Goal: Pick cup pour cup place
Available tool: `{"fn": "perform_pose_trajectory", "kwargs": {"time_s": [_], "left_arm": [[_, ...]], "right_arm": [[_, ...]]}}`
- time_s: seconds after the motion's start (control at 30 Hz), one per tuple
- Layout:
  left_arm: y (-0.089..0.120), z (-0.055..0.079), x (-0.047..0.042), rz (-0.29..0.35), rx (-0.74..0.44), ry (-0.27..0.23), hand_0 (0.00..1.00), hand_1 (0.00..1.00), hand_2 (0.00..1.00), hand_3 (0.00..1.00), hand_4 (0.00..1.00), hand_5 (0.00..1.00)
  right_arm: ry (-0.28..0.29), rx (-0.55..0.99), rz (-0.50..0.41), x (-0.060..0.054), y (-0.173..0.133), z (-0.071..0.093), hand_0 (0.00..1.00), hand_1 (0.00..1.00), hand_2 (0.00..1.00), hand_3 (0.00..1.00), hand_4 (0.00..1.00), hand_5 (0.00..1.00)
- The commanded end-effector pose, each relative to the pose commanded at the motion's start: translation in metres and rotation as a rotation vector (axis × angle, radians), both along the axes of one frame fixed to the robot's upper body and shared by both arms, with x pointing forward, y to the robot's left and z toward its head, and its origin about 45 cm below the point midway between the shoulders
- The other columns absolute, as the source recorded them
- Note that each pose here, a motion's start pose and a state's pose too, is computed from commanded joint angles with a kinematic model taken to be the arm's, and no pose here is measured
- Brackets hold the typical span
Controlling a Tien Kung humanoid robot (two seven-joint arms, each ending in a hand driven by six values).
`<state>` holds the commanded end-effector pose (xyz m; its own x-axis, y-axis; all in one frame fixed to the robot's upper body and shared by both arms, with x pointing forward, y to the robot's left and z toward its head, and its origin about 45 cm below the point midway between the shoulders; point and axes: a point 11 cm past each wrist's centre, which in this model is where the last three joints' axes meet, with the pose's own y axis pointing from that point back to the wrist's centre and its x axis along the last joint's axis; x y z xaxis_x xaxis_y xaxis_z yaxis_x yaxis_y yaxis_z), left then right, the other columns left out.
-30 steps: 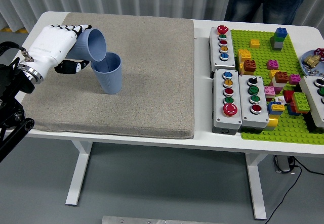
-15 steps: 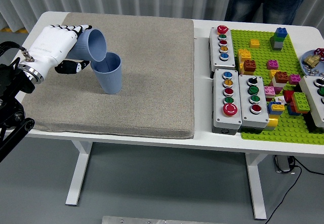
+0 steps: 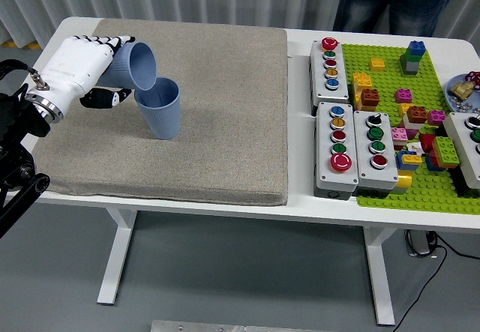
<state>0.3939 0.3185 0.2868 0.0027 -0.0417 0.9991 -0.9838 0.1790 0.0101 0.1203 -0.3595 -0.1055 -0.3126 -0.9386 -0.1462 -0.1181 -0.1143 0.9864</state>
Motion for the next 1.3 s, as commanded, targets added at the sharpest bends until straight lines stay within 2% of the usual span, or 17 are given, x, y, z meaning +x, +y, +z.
{"fn": "perform_pose_trajectory", "kwargs": {"time_s": [0.47, 0.5, 0.67, 1.3], "left_arm": [[-0.0013, -0.0003, 0.0001, -0.006, 0.017, 0.009, 0.581, 0.607, 0.761, 0.745, 0.317, 0.002], [-0.0010, -0.0002, 0.0002, -0.005, 0.016, 0.008, 0.588, 0.608, 0.761, 0.748, 0.286, 0.002], [-0.0003, 0.0003, 0.0003, -0.002, 0.016, 0.005, 0.588, 0.608, 0.761, 0.748, 0.286, 0.002], [0.0014, 0.0032, 0.0021, 0.006, 0.025, 0.003, 0.590, 0.609, 0.763, 0.749, 0.282, 0.002]], "right_arm": [[0.005, 0.000, 0.001, -0.0032, -0.0001, -0.0008, 0.747, 0.697, 0.752, 0.608, 0.103, 0.255], [0.006, 0.000, 0.002, -0.0036, 0.0000, -0.0009, 0.747, 0.697, 0.752, 0.608, 0.103, 0.256], [0.008, 0.000, 0.003, -0.0045, 0.0000, -0.0011, 0.747, 0.697, 0.752, 0.608, 0.103, 0.256], [0.001, 0.000, -0.003, -0.0017, -0.0006, -0.0003, 0.747, 0.698, 0.752, 0.608, 0.104, 0.255]]}}
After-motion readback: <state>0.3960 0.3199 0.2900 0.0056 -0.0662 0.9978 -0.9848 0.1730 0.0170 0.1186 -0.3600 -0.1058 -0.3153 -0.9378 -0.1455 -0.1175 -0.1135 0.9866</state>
